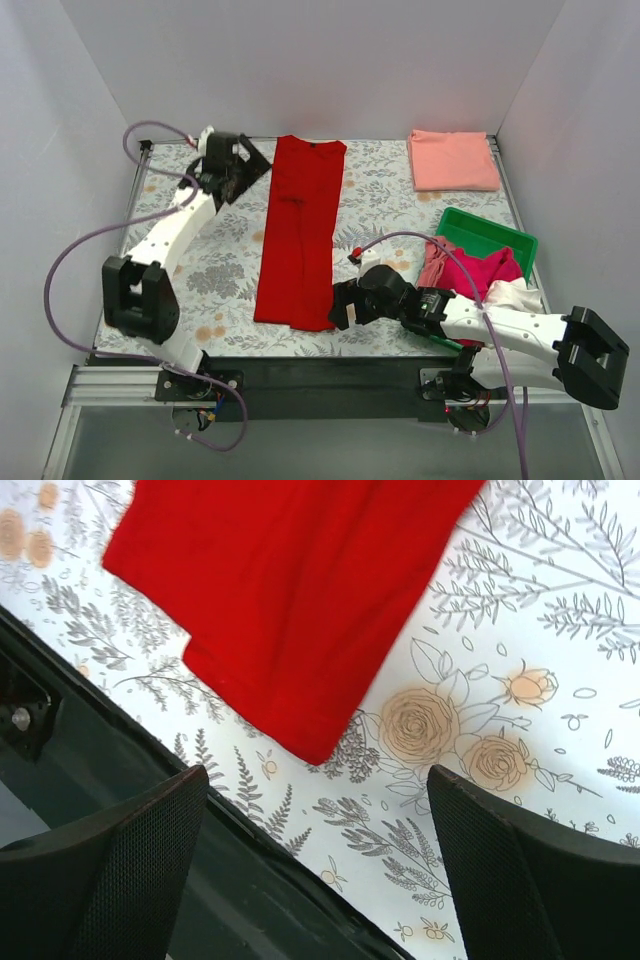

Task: Fold and stack the t-shirts
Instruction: Fold the tshirt

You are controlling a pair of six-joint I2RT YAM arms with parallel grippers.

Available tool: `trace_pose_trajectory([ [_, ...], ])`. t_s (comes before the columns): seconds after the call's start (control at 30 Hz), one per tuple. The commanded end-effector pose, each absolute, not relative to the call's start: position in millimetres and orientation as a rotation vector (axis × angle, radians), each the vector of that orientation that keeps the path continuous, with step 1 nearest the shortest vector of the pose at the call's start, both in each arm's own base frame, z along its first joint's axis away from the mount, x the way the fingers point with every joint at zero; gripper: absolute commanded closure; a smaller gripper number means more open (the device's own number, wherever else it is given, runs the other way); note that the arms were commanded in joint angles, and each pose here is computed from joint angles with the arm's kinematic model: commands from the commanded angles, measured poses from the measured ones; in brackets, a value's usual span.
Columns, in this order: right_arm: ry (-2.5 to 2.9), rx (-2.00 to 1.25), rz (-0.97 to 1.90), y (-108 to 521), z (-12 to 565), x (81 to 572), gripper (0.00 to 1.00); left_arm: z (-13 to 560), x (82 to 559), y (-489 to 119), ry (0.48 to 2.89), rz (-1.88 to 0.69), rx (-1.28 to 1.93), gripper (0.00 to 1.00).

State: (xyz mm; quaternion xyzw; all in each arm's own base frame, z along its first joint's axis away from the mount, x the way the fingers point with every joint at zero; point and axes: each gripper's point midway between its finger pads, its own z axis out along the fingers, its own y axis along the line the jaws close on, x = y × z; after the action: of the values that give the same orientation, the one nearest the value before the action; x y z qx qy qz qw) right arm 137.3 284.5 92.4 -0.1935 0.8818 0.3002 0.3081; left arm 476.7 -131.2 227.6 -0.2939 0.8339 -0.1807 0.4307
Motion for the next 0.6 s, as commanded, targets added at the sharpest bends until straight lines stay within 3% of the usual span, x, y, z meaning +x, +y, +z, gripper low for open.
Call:
trace_pose_trajectory([
  [0.0, 2.410, -0.472, 0.836, 287.2, 83.6, 132.3, 0.05, 165.0, 399.0, -144.7, 2.220, -0.585, -0.807, 0.03],
  [0.2, 2.476, -0.482, 0.817, 292.4, 68.9, 132.7, 0.09, 114.0, 287.6, -151.1, 2.314, -0.667, -0.853, 0.03],
  [0.33, 2.510, -0.509, 0.827, 301.0, 63.2, 132.2, 0.19, 83.9, 233.7, -129.4, 2.438, -0.549, -0.906, 0.03],
  [0.43, 2.496, -0.507, 0.839, 306.8, 64.3, 135.5, 0.26, 71.6, 210.3, -125.0, 2.460, -0.568, -0.921, 0.04],
  [0.57, 2.497, -0.471, 0.817, 308.3, 60.7, 141.3, 0.37, 51.3, 184.7, -128.3, 2.525, -0.620, -0.946, 0.15],
])
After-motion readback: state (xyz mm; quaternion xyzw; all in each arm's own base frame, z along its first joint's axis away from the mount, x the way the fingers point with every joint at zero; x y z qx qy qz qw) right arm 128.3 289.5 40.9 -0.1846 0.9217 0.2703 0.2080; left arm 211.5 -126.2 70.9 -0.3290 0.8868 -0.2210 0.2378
